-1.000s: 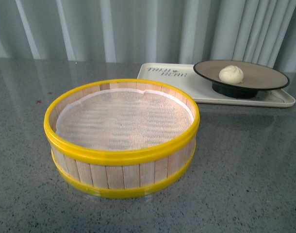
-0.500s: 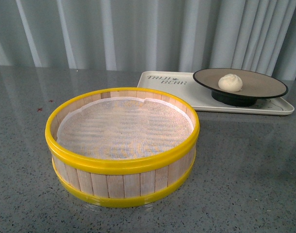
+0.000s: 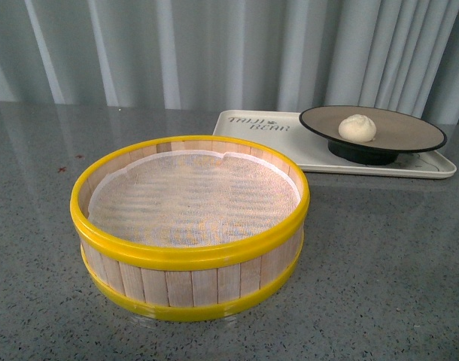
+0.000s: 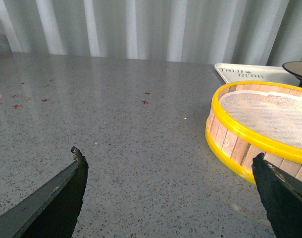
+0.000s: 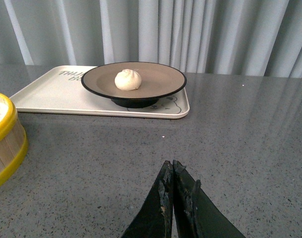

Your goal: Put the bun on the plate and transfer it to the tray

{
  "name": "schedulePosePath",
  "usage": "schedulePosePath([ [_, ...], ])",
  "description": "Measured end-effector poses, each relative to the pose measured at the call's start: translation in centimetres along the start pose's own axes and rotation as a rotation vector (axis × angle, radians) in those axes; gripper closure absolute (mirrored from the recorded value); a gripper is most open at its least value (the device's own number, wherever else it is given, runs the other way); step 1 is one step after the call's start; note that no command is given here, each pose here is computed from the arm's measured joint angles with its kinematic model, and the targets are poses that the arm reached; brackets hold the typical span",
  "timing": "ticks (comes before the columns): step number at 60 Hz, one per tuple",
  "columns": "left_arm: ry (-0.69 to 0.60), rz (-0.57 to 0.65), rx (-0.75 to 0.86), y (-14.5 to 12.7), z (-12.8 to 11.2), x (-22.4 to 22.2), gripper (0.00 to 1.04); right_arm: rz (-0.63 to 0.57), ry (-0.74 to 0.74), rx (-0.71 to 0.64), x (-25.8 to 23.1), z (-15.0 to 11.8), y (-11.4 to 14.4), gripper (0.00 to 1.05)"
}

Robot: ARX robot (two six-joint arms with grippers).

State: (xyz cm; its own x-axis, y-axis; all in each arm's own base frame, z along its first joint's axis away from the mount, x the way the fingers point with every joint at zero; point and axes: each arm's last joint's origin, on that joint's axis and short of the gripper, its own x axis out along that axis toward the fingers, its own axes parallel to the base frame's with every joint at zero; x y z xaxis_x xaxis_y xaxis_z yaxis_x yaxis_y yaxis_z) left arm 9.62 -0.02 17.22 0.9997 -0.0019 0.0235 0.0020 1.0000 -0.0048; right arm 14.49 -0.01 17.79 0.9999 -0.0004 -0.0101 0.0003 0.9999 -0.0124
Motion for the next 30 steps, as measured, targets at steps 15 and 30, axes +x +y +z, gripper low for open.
schedulePosePath([
  [15,0.000,0.000,0.000,0.0,0.0,0.0,0.07,0.000,-0.005,0.001,-1.4,-1.2,0.0,1.03],
  [30,0.000,0.000,0.000,0.0,0.0,0.0,0.07,0.000,-0.017,0.001,-2.2,-1.0,0.0,1.03],
])
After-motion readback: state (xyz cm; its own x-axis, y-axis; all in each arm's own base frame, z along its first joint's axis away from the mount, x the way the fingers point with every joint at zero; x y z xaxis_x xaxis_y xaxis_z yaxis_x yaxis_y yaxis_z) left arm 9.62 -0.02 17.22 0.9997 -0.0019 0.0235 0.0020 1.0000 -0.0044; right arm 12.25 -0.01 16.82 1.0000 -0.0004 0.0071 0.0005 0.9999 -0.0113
